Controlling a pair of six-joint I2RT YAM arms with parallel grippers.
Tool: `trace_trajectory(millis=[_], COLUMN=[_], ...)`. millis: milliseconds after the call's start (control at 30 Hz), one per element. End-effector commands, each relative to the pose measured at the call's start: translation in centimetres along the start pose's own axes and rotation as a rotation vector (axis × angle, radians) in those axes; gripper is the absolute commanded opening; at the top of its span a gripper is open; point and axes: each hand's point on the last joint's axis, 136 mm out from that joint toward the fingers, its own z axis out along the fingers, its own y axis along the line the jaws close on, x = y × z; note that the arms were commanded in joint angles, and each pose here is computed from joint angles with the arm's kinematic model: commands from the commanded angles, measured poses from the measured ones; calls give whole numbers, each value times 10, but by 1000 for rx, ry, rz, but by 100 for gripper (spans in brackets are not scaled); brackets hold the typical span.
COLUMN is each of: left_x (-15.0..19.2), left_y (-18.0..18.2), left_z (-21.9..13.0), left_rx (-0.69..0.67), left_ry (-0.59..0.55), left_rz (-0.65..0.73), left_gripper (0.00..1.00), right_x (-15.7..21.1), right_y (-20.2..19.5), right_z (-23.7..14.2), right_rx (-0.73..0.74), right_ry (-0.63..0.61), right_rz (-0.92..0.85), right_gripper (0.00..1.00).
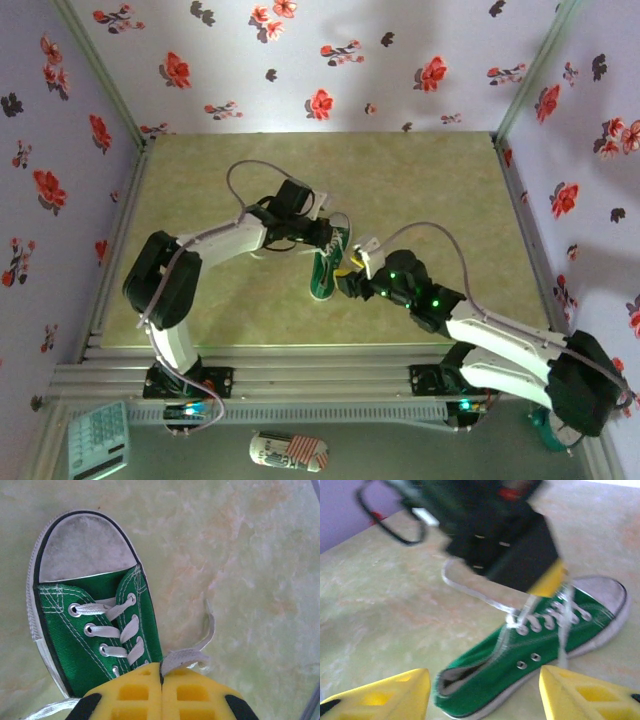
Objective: Tie the shoes
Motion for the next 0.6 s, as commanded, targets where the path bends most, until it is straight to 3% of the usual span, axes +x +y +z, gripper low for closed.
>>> trace_trajectory(millis=[0,267,567], left_x=[4,9,12], left_y=[-1,-4,-2], left_z=[0,3,2], left_rx=[14,12,-8], left_ry=[73,167,243], left_rz=[-59,-70,-37], left_gripper=[0,0,0], right_x=[6,24,29], right_y=[22,87,115], right_z=[3,60,142], right_rx=[24,-51,-42], right_ry=[45,196,276], right_rz=[-188,-431,-571], right_gripper=[62,61,58])
